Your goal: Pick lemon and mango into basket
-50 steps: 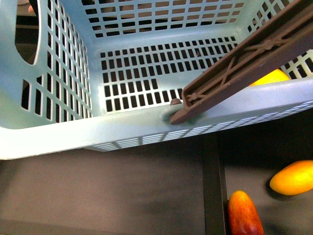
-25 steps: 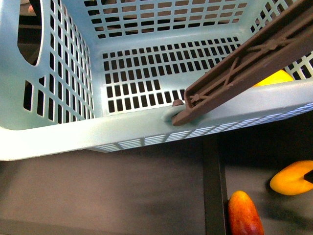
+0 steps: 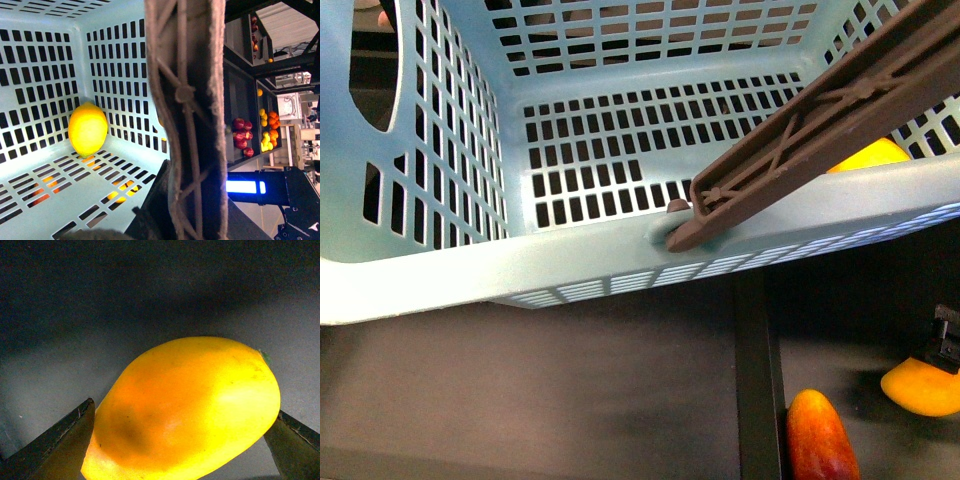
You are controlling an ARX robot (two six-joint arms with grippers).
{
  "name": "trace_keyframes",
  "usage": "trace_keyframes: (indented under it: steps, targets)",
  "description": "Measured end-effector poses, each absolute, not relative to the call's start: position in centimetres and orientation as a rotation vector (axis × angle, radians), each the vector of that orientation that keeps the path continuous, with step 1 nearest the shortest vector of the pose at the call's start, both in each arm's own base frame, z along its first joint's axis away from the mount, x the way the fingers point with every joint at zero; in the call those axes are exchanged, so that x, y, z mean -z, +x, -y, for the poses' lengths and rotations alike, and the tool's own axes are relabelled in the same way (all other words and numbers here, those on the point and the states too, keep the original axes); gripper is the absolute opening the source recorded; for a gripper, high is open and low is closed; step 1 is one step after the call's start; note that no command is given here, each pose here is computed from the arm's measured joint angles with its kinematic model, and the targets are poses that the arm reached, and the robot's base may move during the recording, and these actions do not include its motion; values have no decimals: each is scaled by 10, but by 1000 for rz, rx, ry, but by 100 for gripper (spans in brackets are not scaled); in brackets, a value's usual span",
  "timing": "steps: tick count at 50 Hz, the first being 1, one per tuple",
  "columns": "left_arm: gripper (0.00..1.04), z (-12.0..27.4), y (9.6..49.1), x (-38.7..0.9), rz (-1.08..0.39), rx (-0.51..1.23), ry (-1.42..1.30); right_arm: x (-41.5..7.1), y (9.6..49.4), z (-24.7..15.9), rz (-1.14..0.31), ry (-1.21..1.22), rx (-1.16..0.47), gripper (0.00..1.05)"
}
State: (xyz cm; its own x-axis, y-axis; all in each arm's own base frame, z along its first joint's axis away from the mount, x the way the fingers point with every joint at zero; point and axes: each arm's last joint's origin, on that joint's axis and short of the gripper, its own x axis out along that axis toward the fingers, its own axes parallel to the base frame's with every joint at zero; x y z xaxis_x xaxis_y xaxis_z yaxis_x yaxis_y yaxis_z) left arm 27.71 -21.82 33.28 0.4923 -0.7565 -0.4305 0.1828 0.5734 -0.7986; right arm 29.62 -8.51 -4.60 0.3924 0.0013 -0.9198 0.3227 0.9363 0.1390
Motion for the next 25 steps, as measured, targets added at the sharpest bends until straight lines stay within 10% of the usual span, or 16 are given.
trace_keyframes:
  steps: [8, 25]
  targets:
    - [6, 218, 277, -333, -876, 643, -761, 48, 296, 85, -1159, 319, 221, 95]
    - [6, 218, 277, -333, -875, 642, -760, 43, 287, 104, -1156, 344, 286, 57]
